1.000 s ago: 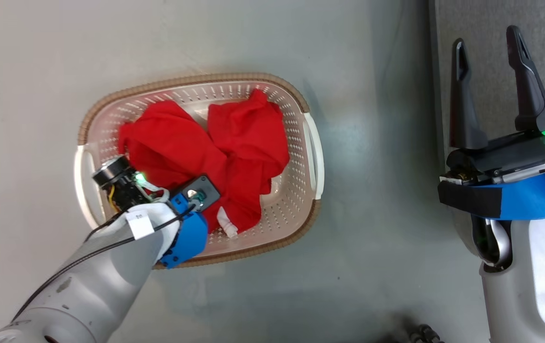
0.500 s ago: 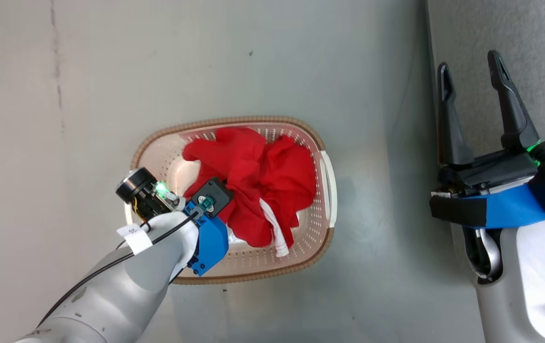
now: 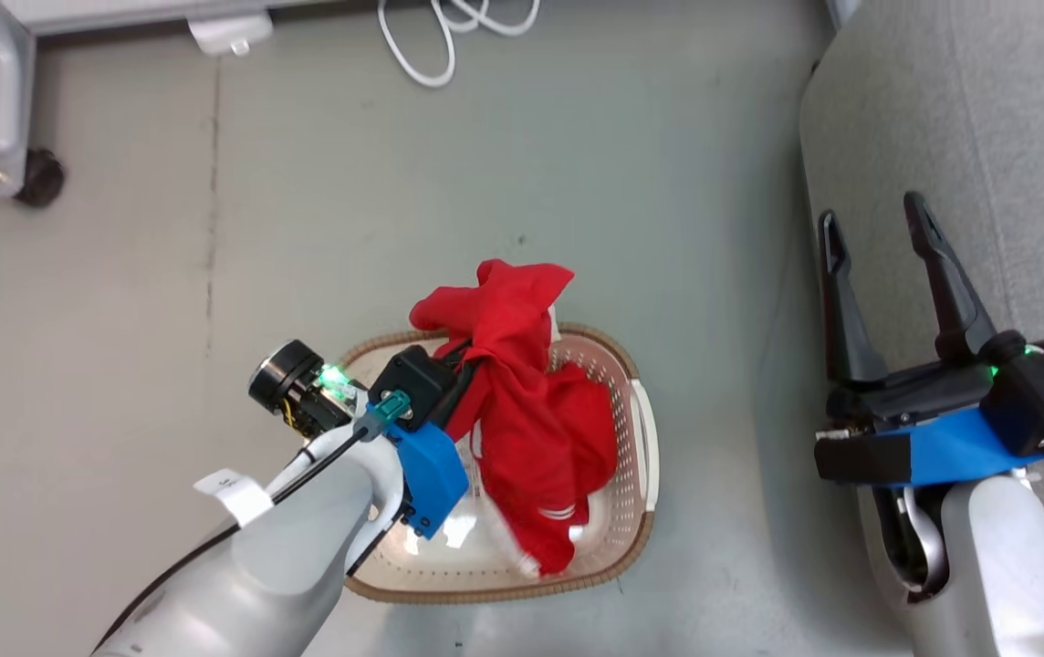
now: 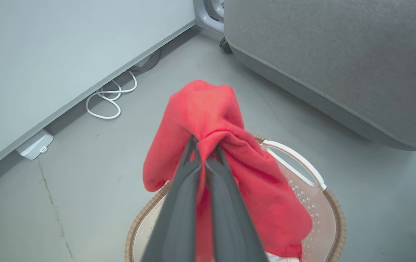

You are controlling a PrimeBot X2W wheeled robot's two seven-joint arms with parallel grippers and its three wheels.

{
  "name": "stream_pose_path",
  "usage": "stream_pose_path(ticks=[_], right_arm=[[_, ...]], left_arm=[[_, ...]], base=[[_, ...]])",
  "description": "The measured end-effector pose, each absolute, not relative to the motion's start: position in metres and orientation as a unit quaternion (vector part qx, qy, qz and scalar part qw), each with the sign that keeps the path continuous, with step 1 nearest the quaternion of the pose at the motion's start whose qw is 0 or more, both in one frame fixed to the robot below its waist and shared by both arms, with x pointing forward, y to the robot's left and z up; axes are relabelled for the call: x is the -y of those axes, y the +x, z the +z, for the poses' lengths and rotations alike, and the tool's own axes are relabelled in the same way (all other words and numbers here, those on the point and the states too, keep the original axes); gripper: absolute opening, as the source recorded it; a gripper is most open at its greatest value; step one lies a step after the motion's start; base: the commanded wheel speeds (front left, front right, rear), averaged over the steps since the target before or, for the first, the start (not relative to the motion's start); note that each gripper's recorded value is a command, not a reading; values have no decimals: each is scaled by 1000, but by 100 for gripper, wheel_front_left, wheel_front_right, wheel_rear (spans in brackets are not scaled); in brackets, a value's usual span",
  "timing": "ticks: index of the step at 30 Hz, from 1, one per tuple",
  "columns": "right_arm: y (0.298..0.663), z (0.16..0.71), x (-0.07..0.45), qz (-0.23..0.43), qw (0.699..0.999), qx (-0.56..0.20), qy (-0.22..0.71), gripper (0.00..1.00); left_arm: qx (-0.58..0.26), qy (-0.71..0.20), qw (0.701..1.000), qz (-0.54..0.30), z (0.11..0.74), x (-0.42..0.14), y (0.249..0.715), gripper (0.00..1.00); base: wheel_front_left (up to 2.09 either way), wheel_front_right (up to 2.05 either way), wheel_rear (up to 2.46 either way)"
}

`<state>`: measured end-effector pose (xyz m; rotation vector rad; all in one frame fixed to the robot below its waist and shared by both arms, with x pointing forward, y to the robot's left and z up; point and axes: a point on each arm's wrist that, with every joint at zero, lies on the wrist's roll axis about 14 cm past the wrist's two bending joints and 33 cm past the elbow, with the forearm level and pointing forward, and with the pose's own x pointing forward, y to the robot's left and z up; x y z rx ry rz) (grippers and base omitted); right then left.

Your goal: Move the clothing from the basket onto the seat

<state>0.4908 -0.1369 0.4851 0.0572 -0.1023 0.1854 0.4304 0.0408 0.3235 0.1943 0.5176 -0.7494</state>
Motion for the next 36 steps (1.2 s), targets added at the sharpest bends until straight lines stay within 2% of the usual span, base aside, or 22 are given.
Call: stream_pose_path(ticks=[6, 16, 27, 36], right_arm=[[473, 505, 134, 96, 993, 65, 36, 100], [441, 531, 131, 102, 990, 85, 41, 100], [410, 544, 132, 102, 989, 96, 48, 100], [394, 552, 136, 96, 988, 106, 52, 100]], left_arm=[[-178, 59, 926, -328, 378, -43, 438, 0], [-44, 16, 958, -282, 477, -54, 449, 0], [51, 3, 961, -271, 550, -62, 440, 0], [73, 2, 957, -281, 568, -56, 427, 0]], base=[[0, 0, 0], [0, 0, 0], [0, 0, 0], [0, 0, 0]])
